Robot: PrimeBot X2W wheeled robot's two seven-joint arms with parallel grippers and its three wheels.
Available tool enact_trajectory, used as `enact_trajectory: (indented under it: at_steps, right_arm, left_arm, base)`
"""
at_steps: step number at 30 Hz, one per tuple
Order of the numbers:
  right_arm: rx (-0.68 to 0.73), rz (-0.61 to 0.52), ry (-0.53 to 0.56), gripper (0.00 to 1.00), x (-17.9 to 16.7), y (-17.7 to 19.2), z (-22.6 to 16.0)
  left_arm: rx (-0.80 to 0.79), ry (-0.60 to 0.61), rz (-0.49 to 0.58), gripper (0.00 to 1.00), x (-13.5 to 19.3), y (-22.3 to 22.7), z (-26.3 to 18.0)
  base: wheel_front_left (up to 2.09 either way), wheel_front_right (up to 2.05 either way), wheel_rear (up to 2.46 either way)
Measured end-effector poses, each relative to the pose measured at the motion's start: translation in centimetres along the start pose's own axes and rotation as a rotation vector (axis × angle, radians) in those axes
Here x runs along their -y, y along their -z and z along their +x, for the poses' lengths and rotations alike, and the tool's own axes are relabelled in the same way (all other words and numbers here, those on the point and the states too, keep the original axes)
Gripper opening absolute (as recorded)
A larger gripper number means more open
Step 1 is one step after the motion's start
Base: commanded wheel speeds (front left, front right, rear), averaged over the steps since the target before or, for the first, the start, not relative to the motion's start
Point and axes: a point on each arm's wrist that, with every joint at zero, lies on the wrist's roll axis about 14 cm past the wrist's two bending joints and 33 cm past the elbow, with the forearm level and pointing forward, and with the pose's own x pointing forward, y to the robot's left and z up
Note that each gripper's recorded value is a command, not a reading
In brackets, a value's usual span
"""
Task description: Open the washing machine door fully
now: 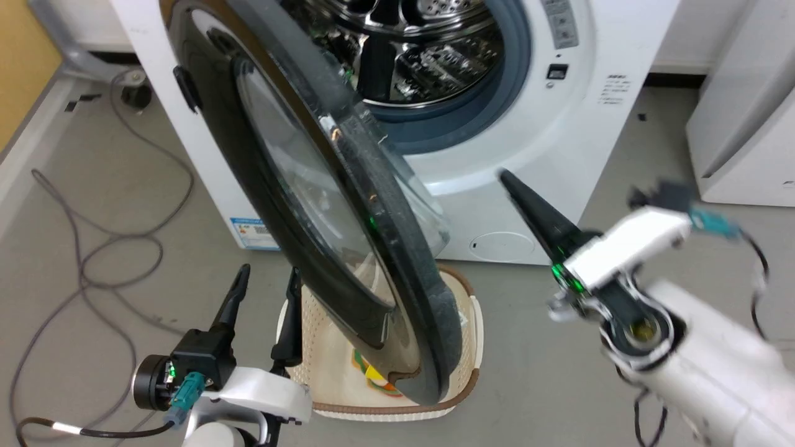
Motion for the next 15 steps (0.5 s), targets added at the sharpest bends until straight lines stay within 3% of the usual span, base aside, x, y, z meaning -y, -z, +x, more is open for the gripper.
enact_trajectory:
  at_steps: [4, 7, 11, 15]
  right_arm:
    - [0.141, 0.011, 0.07, 1.0, 2.9, -2.1, -2.8]
    - [0.34, 0.016, 0.137, 1.0, 5.5, -6.5, -5.9]
    - [0.537, -0.086, 0.238, 1.0, 8.5, -9.8, -10.9]
    - [0.628, -0.257, 0.351, 1.0, 10.5, -10.0, -15.1]
  left_arm:
    - [0.0, 0.014, -0.004, 1.0, 0.5, 0.0, -0.2]
    - [0.004, 0.023, -0.005, 1.0, 0.9, -0.2, -0.3]
    - [0.01, 0.033, -0.008, 1.0, 1.3, -0.4, -0.4]
    - [0.013, 0.038, -0.009, 1.0, 1.5, -0.5, -0.3]
  base:
    - [0.0, 0.0, 0.0]
    - [0.0, 0.0, 0.0]
    - [0.0, 0.0, 0.0]
    - [0.0, 0.0, 0.0]
